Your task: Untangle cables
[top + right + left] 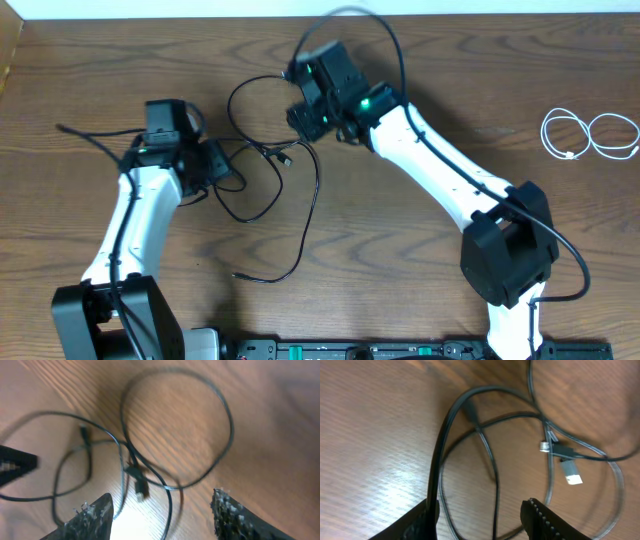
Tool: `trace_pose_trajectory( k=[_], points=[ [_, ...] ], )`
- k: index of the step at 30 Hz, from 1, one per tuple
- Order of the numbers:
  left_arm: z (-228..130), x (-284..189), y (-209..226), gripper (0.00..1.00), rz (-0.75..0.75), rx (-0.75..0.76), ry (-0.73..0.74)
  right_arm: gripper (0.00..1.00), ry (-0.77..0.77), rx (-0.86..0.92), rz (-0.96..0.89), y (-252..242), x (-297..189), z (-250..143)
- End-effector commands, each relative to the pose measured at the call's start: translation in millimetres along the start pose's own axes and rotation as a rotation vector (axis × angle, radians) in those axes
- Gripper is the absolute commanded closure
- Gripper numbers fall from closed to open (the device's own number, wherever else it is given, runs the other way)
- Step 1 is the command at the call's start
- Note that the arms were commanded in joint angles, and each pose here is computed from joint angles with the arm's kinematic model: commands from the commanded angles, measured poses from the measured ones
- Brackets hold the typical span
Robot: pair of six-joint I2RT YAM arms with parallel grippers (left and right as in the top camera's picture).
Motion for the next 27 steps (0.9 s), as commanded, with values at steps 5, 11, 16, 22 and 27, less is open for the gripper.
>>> trace_pose_trajectory(
  k=[5,11,16,22,27],
  points=[
    [15,-19,8,0.32,-0.298,-0.090,-0.036,0.30,0.082,-0.061,0.311,35,-3,-7],
    [17,-20,10,0.43,-0.312,-0.093,-0.047,0.21,0.148,-0.097,0.445,54,23,-24],
    [14,-16,15,0.46,-0.247,-0.097,-0.043,0.21,0.220,-0.075,0.510,53,50,-42],
    [-10,-2,38,0.31,-0.021,-0.135,0.063,0.14,0.292,-0.020,0.497,36,74,-58],
    [-10,-2,60,0.12,0.198,-0.136,0.053,0.15,0.301,-0.014,0.342,20,98,-70]
  ],
)
Point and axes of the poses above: each gripper's point midway between its finger pads, its own x axis out along the fingers, its own y axis along the line the jaws close on, z = x × y, the point moved 8 cm from there along -x, back along the fingers, and after that the axes turned 13 degrees about x, right-handed, at the moved point
